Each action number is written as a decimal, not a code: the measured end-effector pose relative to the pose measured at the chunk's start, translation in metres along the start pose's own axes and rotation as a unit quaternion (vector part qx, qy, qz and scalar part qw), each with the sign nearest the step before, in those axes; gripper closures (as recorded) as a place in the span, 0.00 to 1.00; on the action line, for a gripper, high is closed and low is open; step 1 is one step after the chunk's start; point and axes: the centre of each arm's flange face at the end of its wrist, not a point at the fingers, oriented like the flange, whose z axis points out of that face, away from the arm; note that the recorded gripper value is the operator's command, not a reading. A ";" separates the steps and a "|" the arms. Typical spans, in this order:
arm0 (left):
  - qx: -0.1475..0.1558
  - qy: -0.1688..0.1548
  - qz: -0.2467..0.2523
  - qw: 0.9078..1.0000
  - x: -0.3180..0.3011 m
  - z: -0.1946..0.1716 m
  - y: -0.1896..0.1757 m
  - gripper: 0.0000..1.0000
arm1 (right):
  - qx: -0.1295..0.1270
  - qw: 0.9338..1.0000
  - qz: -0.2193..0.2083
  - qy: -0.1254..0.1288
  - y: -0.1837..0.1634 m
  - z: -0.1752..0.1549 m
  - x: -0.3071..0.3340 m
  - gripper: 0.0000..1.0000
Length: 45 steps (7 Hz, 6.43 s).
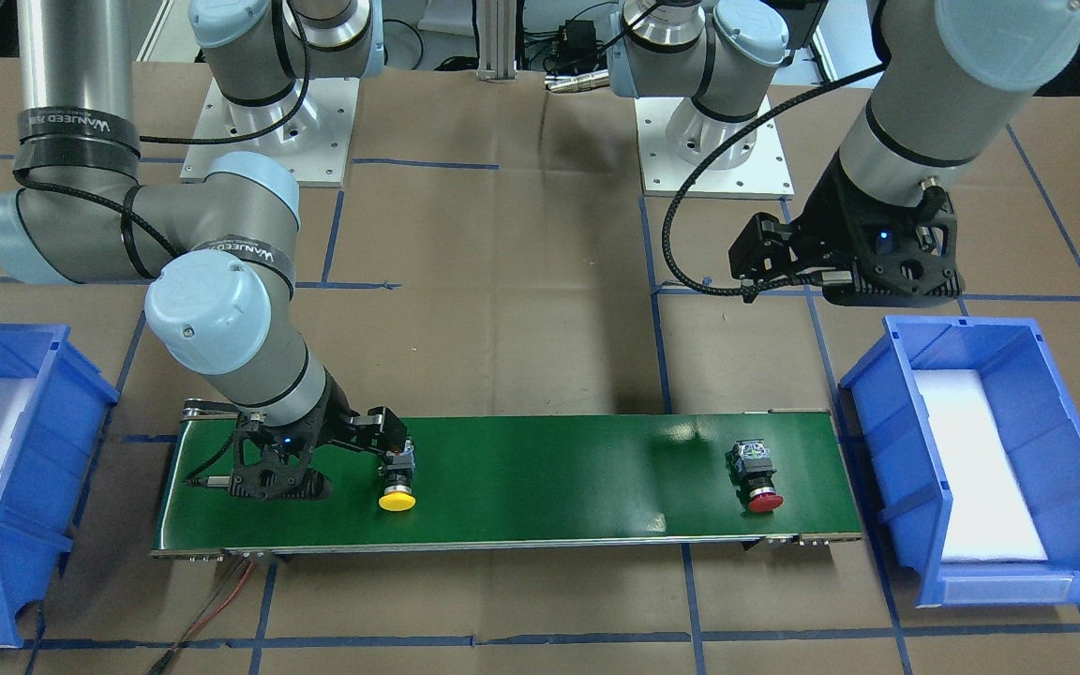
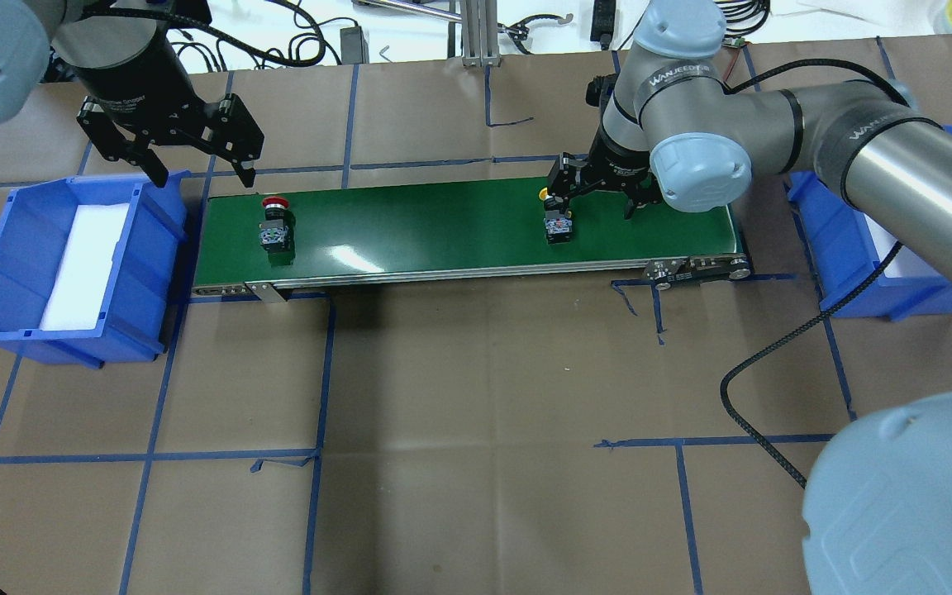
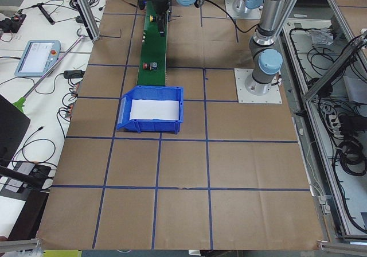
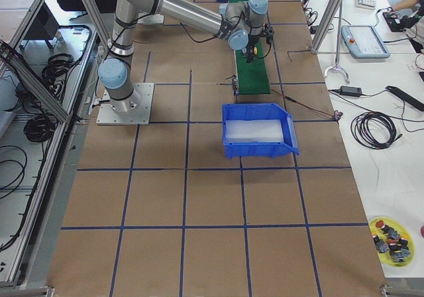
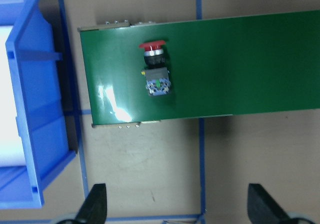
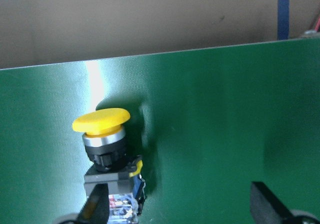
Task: Transport two buttons from left to right
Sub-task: 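Grasp the yellow button with the right gripper while the left gripper lifts away, then lift the yellow button and carry it to the empty blue bin, then lower the yellow button into the bin and open the right gripper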
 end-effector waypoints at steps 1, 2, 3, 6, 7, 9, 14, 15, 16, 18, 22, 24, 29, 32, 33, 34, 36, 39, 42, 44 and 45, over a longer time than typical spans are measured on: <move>-0.002 0.000 -0.007 1.000 0.006 -0.003 0.005 0.00 | 0.003 1.000 0.007 0.000 -0.004 -0.002 -0.003 0.00; -0.001 0.000 -0.008 1.000 0.013 -0.004 0.010 0.00 | 0.003 1.000 0.011 0.000 -0.007 0.001 -0.006 0.00; 0.000 0.001 -0.005 1.000 0.019 -0.006 0.013 0.00 | -0.002 1.000 0.011 0.001 -0.008 0.007 -0.008 0.00; 0.001 0.004 0.006 1.000 0.025 -0.007 0.019 0.00 | -0.012 1.000 0.009 0.022 -0.006 0.020 -0.006 0.17; 0.002 0.004 0.009 1.000 0.025 -0.008 0.019 0.00 | -0.011 0.999 0.009 0.042 -0.006 0.021 -0.003 0.48; 0.004 0.013 0.011 1.000 0.026 -0.010 0.020 0.00 | -0.018 0.998 0.006 0.064 -0.005 0.023 0.002 0.92; 0.005 0.013 0.017 1.000 0.019 -0.010 0.020 0.00 | 0.008 0.995 -0.041 0.093 -0.016 -0.052 0.010 0.96; 0.005 0.013 0.019 1.000 0.019 -0.010 0.020 0.00 | 0.014 0.994 -0.042 0.098 -0.023 -0.088 0.027 0.96; 0.006 0.012 0.020 1.000 0.019 -0.011 0.020 0.00 | 0.012 0.994 -0.042 0.100 -0.026 -0.128 0.062 0.96; 0.006 0.013 0.020 1.000 0.019 -0.010 0.019 0.00 | 0.013 0.993 -0.053 0.101 -0.024 -0.197 0.179 0.96; 0.006 0.013 0.021 1.000 0.020 -0.010 0.019 0.00 | 0.008 0.992 -0.064 0.105 -0.014 -0.193 0.342 0.98; 0.005 0.014 0.021 1.000 0.020 -0.010 0.019 0.00 | 0.018 0.992 -0.068 0.106 0.000 -0.144 0.364 0.98; 0.007 0.013 0.021 1.000 0.020 -0.011 0.020 0.00 | 0.026 0.993 -0.098 0.052 0.024 -0.056 0.416 0.98; 0.007 0.013 0.021 1.000 0.020 -0.011 0.020 0.00 | 0.016 0.993 -0.102 0.050 0.034 -0.021 0.415 0.97; 0.007 0.013 0.021 1.000 0.019 -0.012 0.020 0.00 | 0.010 0.994 -0.100 0.053 0.037 -0.016 0.415 0.96; 0.007 0.013 0.021 1.000 0.019 -0.012 0.020 0.00 | 0.003 0.994 -0.097 0.059 0.039 -0.014 0.417 0.92; 0.007 0.013 0.021 1.000 0.019 -0.011 0.019 0.00 | -0.009 0.994 -0.084 0.070 0.043 -0.012 0.419 0.73; 0.008 0.013 0.021 1.000 0.019 -0.012 0.019 0.00 | -0.014 0.994 -0.078 0.070 0.044 -0.011 0.419 0.31; 0.009 0.014 0.021 1.000 0.019 -0.011 0.018 0.00 | -0.010 0.995 -0.078 0.067 0.043 -0.012 0.418 0.31; 0.010 0.014 0.021 1.000 0.019 -0.012 0.018 0.00 | -0.003 0.994 -0.079 0.073 0.040 -0.023 0.417 0.05; 0.010 0.014 0.021 1.000 0.019 -0.011 0.018 0.00 | 0.009 0.994 -0.081 0.073 0.036 -0.037 0.414 0.00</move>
